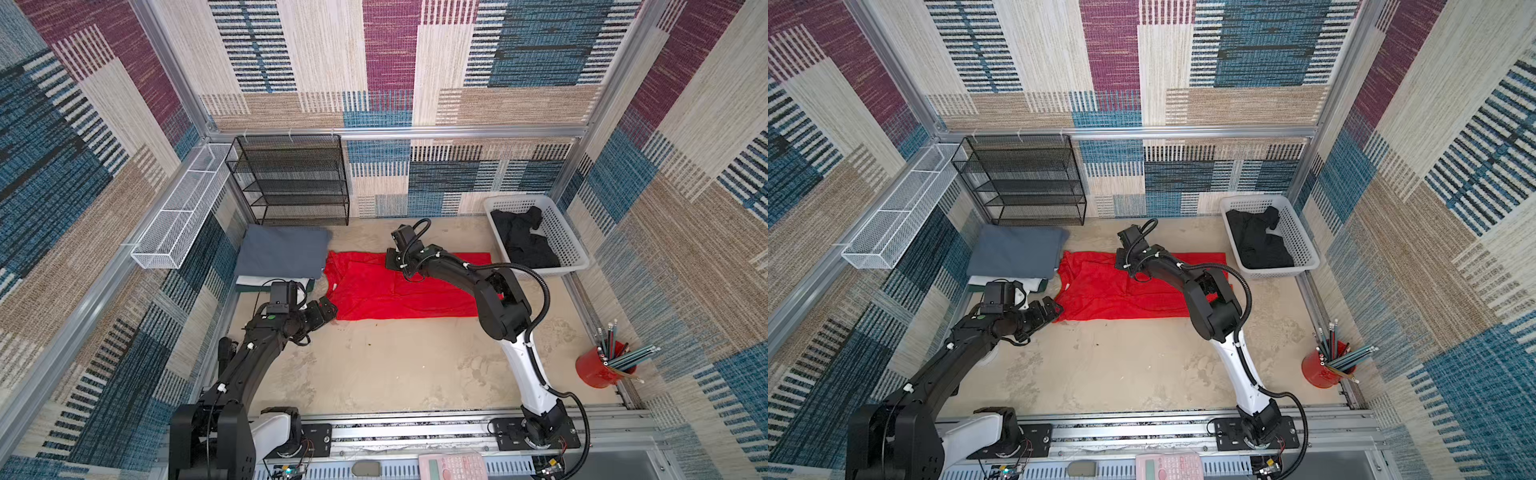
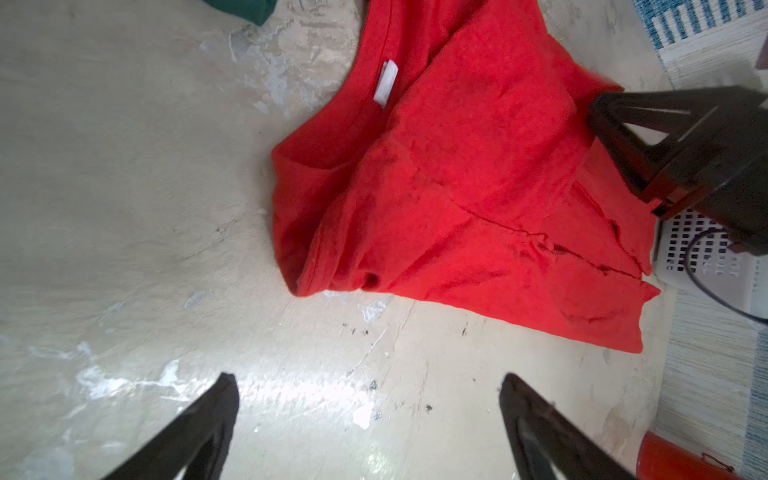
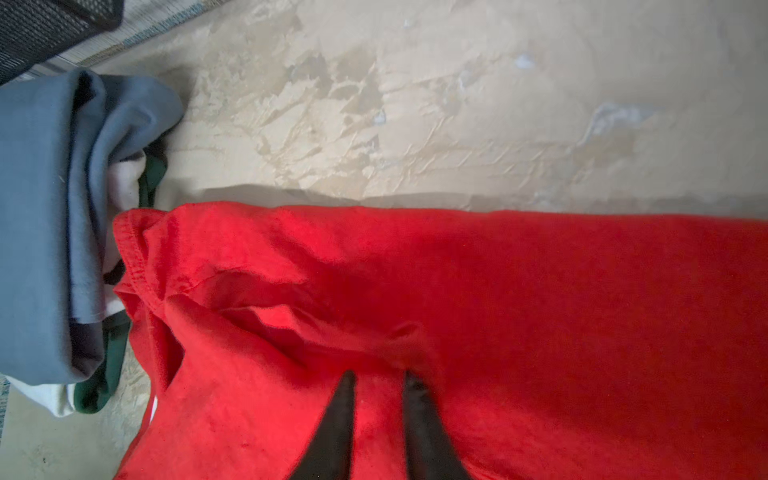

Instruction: Fold and stack the t-shirts

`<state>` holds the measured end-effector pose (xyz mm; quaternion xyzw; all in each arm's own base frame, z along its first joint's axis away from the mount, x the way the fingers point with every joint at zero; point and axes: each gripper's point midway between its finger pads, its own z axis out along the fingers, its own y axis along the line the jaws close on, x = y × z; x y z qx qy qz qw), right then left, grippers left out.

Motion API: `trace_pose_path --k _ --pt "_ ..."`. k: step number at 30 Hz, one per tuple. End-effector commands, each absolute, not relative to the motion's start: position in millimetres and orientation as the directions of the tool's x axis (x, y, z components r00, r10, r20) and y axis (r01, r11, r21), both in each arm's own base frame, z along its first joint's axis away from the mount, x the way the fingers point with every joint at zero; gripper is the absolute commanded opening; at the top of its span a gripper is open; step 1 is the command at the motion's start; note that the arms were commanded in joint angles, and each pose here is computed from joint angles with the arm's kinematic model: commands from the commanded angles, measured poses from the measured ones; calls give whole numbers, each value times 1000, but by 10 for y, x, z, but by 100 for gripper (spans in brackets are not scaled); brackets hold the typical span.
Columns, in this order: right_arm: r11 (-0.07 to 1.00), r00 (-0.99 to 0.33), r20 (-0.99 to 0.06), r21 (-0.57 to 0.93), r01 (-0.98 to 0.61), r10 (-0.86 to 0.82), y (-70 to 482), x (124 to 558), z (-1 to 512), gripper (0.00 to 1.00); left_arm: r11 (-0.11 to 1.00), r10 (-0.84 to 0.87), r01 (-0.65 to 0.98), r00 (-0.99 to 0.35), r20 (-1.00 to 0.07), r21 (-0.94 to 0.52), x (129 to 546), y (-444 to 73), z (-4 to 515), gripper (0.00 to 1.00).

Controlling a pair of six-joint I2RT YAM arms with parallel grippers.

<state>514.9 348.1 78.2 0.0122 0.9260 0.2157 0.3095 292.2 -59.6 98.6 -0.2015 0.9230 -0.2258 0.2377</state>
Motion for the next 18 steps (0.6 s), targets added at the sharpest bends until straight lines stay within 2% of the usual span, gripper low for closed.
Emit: trace_pose_path --k 1,3,5,14,18 --pt "911 -785 -602 391 -133 144 3446 5194 972 70 841 -441 -234 -819 -367 -489 2880 -585 969 98" --pt "916 -775 -615 380 -128 147 3383 5218 1054 87 839 -442 -230 -817 -371 -493 2877 -588 987 98" --pt "921 -762 -631 369 -126 149 3312 5240 1140 96 836 -442 -221 -814 -376 -502 2879 -605 1012 98" --pt "946 -739 -660 307 -104 133 2825 5012 1307 98 845 -429 -222 -824 -370 -486 2851 -598 875 99" --pt "956 -747 -654 277 -98 113 2593 4688 1269 98 843 -433 -224 -822 -370 -488 2888 -599 810 94"
